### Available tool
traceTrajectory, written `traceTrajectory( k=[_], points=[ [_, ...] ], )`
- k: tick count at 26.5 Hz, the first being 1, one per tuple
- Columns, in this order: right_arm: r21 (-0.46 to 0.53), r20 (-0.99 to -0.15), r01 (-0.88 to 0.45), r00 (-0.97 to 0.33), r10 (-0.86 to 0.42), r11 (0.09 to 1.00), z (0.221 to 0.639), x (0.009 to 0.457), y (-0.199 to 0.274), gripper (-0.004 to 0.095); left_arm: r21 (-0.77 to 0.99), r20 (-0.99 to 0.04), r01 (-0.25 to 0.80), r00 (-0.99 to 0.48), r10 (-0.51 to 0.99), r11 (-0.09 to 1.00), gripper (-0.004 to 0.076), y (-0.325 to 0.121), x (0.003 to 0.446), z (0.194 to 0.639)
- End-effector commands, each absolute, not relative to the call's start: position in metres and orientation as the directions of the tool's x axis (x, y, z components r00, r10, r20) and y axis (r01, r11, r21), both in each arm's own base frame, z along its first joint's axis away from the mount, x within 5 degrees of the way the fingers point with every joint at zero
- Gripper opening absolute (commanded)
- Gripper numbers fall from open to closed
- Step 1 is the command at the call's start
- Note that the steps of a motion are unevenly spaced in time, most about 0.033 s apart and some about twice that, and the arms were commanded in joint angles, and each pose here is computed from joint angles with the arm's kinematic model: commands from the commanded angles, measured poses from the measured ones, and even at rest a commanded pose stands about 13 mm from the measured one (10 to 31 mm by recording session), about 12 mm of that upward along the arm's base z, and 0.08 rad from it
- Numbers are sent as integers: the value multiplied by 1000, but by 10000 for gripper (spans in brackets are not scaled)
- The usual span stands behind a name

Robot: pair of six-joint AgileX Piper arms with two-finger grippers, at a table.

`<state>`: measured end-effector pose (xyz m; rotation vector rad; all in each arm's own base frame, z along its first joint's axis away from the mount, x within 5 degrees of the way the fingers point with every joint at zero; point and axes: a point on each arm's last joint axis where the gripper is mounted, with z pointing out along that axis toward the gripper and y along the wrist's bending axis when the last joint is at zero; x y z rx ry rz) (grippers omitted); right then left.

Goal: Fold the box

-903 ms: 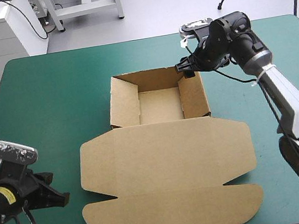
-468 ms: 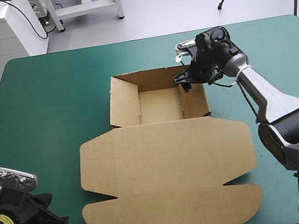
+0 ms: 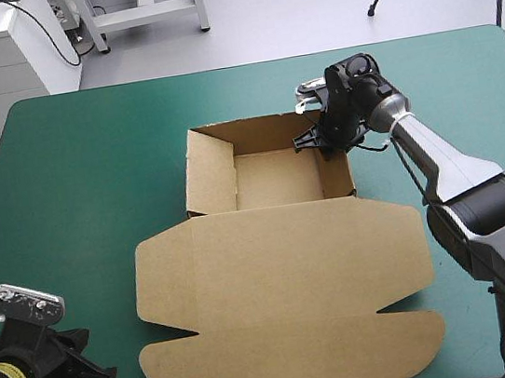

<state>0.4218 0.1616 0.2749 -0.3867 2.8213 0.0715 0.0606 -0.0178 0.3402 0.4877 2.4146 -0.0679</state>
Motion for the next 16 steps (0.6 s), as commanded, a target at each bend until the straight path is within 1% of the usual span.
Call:
traceTrajectory(
  k=[1,5,9,12,15,16],
  points=[
    [-10,-391,-271,-885,-253,962,310,417,156,112,78,-631,359,-704,325,930,-10,-19,64,339],
    [-18,-394,-273,-882,-258,962,310,417,156,-24,79,-627,360,-707,327,929,-10,-20,66,333],
    [-75,-409,-271,-869,-277,960,313,420,152,-23,79,-654,360,-685,321,930,-10,-21,69,335],
    [-114,-438,-259,-854,-283,959,323,423,145,-23,80,-671,360,-670,317,930,-10,-21,70,337],
    [-146,-495,-234,-824,-276,961,344,431,127,-23,80,-676,360,-666,316,930,-10,-22,70,337],
    [-149,-525,-207,-812,-254,967,354,434,115,-23,80,-674,360,-668,316,930,-10,-21,70,337]
  ],
)
